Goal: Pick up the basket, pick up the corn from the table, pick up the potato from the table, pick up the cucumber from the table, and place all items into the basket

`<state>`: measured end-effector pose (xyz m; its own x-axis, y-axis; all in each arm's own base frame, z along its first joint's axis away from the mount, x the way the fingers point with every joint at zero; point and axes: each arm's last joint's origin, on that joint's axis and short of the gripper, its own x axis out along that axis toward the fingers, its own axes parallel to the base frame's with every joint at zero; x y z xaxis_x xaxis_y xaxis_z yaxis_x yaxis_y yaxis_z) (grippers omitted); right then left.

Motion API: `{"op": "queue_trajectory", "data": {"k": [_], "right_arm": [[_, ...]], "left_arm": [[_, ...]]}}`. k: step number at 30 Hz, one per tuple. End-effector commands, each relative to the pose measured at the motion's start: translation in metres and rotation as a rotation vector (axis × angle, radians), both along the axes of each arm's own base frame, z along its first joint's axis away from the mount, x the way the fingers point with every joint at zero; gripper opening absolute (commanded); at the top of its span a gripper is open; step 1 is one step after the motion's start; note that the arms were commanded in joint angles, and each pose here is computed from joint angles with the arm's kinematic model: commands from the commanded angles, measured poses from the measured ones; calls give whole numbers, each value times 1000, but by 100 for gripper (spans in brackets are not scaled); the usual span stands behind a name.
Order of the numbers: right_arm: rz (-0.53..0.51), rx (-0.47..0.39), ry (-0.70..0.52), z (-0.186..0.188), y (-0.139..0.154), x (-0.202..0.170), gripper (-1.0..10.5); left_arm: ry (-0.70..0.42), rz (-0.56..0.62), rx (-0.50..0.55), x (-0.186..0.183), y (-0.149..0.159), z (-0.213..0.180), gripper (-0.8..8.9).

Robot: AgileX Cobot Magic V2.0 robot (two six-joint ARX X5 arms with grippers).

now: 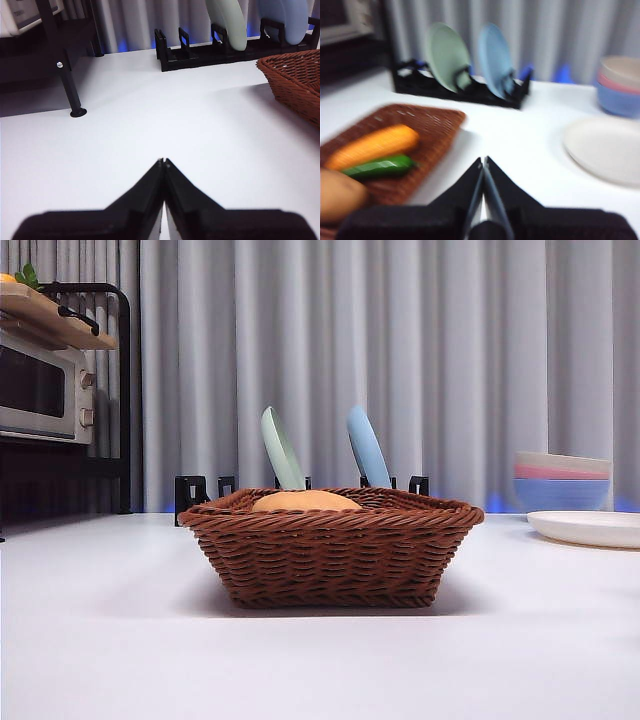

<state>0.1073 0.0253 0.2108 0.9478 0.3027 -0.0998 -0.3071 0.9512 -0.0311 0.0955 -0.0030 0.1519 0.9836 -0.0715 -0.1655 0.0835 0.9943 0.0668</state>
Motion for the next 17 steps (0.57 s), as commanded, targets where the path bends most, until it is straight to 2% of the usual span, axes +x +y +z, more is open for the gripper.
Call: {"op": "queue_trajectory", "data": {"k": [1, 7, 14, 17], "right_arm": [[-38, 5, -11, -24, -5, -4, 2], [-78, 10, -20, -53, -10, -8, 2], [-79, 8, 4, -56, -10, -12, 2], [-84, 40, 36, -58, -10, -12, 2]], "left_arm": [[12, 8, -6, 1, 0, -5, -2], [12, 8, -6, 1, 0, -5, -2], [12, 8, -6, 1, 0, -5, -2], [12, 8, -5, 1, 0, -5, -2]]}}
